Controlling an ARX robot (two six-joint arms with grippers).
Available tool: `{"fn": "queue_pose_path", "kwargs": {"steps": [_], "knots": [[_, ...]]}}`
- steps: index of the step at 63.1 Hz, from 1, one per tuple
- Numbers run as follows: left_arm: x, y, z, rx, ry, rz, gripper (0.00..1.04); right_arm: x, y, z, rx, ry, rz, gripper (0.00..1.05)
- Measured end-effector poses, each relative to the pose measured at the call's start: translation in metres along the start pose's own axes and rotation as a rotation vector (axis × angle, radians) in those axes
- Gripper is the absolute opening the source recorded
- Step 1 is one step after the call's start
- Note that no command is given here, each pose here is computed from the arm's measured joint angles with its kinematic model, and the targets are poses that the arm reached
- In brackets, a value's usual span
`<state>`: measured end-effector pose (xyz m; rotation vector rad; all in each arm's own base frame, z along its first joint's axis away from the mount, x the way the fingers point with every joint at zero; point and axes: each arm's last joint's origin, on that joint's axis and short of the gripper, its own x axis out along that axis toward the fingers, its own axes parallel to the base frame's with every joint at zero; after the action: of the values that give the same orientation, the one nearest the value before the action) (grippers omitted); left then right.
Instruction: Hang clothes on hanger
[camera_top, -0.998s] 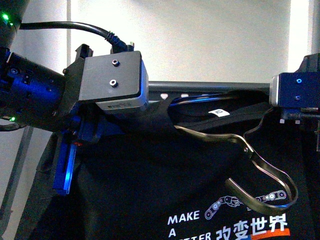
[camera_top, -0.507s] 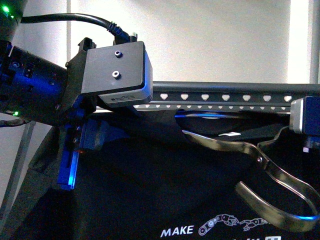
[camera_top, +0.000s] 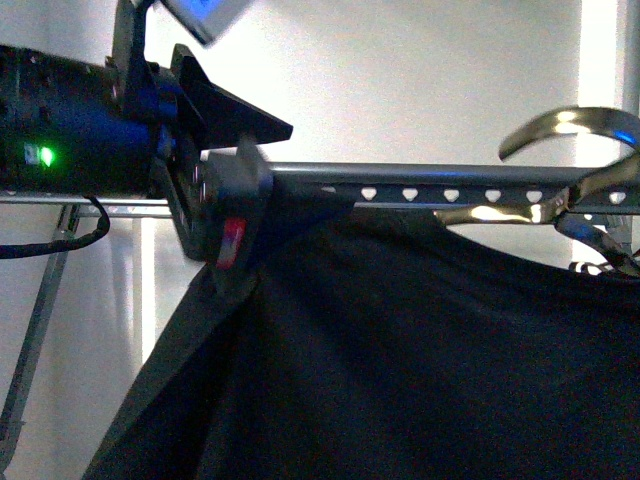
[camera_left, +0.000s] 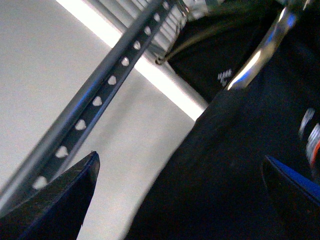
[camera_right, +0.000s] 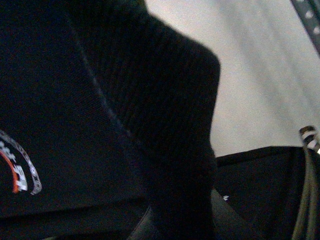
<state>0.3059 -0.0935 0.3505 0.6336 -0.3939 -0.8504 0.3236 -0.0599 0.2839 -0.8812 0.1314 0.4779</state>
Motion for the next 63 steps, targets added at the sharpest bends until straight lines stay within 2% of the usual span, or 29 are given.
{"fn": "queue_pose_path", "kwargs": {"steps": [8, 20, 24, 27, 31, 36, 40, 41, 43, 47, 55, 63], "knots": [[-0.007, 0.006, 0.009, -0.416, -0.042, 0.027, 0.98, -0.007, 0.009, 0.001, 0.201, 0.016, 0.112, 0.06], [-0.02, 0.021, 0.012, -0.634, -0.091, 0.088, 0.98, -0.024, 0.023, 0.007, 0.412, 0.093, 0.231, 0.04], [-0.027, 0.029, 0.014, -0.674, -0.09, 0.156, 0.98, -0.03, 0.03, 0.007, 0.49, 0.11, 0.262, 0.04], [-0.031, 0.041, 0.015, -0.701, -0.048, 0.257, 0.98, -0.034, 0.035, 0.006, 0.563, 0.111, 0.28, 0.04], [-0.043, 0.069, 0.016, -0.744, 0.107, 0.542, 0.98, -0.041, 0.035, 0.006, 0.673, 0.109, 0.283, 0.04], [-0.057, 0.085, 0.014, -0.671, 0.142, 0.775, 0.98, -0.047, 0.032, 0.003, 0.787, 0.109, 0.268, 0.04], [-0.071, 0.096, 0.017, -0.62, 0.137, 0.913, 0.97, -0.05, 0.028, -0.001, 0.884, 0.119, 0.251, 0.04], [-0.079, 0.099, 0.02, -0.618, 0.19, 0.912, 0.93, -0.052, 0.025, -0.002, 0.928, 0.123, 0.236, 0.04], [-0.09, 0.093, 0.024, -0.633, 0.275, 0.906, 0.85, -0.053, 0.019, -0.003, 0.979, 0.114, 0.218, 0.03], [-0.106, 0.07, 0.027, -0.644, 0.341, 0.891, 0.75, -0.053, 0.007, -0.002, 1.046, 0.096, 0.179, 0.04], [-0.121, 0.021, 0.027, -0.623, 0.334, 0.882, 0.55, -0.05, -0.016, 0.003, 1.16, 0.049, 0.126, 0.04], [-0.133, -0.021, 0.006, -0.623, 0.348, 0.858, 0.34, -0.045, -0.04, 0.01, 1.271, -0.004, 0.079, 0.04]]}}
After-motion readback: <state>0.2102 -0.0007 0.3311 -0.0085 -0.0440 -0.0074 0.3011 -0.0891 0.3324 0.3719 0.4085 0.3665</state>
